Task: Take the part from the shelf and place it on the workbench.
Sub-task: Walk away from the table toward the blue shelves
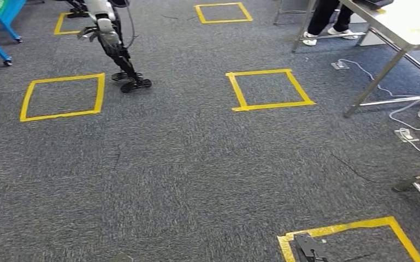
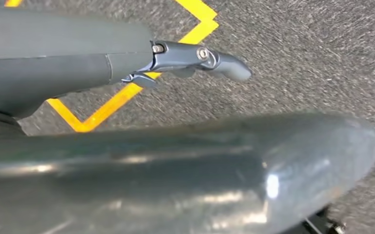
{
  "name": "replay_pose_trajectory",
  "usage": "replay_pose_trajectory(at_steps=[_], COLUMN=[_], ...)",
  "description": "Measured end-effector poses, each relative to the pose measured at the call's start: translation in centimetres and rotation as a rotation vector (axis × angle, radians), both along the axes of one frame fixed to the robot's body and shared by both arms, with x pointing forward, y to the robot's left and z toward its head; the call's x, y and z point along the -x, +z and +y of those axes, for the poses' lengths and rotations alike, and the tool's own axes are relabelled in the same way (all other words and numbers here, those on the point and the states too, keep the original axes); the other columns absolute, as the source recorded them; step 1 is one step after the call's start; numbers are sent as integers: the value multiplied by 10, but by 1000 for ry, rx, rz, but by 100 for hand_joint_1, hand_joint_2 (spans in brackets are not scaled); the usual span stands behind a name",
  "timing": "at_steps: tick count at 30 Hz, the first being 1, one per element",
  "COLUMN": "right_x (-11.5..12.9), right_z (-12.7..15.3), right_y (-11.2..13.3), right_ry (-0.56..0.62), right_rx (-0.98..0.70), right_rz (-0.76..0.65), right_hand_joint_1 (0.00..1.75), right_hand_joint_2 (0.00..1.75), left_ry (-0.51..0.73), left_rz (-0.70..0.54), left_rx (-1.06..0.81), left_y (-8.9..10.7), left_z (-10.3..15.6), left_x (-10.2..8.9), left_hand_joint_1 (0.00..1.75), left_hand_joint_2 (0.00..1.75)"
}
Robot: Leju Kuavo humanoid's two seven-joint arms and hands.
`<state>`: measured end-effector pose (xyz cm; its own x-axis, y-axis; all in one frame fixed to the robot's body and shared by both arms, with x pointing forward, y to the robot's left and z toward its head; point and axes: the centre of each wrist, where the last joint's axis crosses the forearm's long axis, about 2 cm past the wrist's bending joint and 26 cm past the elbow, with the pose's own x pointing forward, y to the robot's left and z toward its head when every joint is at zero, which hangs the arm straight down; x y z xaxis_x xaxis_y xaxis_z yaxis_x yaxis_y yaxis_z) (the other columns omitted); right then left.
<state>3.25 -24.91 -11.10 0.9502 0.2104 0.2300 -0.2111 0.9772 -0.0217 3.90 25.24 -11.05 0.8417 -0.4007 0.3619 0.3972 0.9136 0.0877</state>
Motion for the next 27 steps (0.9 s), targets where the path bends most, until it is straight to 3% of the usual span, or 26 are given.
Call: replay_pose_trajectory(at_steps=[27], right_x=[-1], right_z=[-1], right_y=[0], right_ry=[-6], right_rx=[2], right_rz=[-3], right_hand_joint_1=[0], right_hand_joint_2=[0], left_ry=[-17], left_rz=[3], left_rx=[3], left_y=[0], left_z=[-1], left_x=[-1], left_hand_joint_1=[0], left_hand_joint_2=[0])
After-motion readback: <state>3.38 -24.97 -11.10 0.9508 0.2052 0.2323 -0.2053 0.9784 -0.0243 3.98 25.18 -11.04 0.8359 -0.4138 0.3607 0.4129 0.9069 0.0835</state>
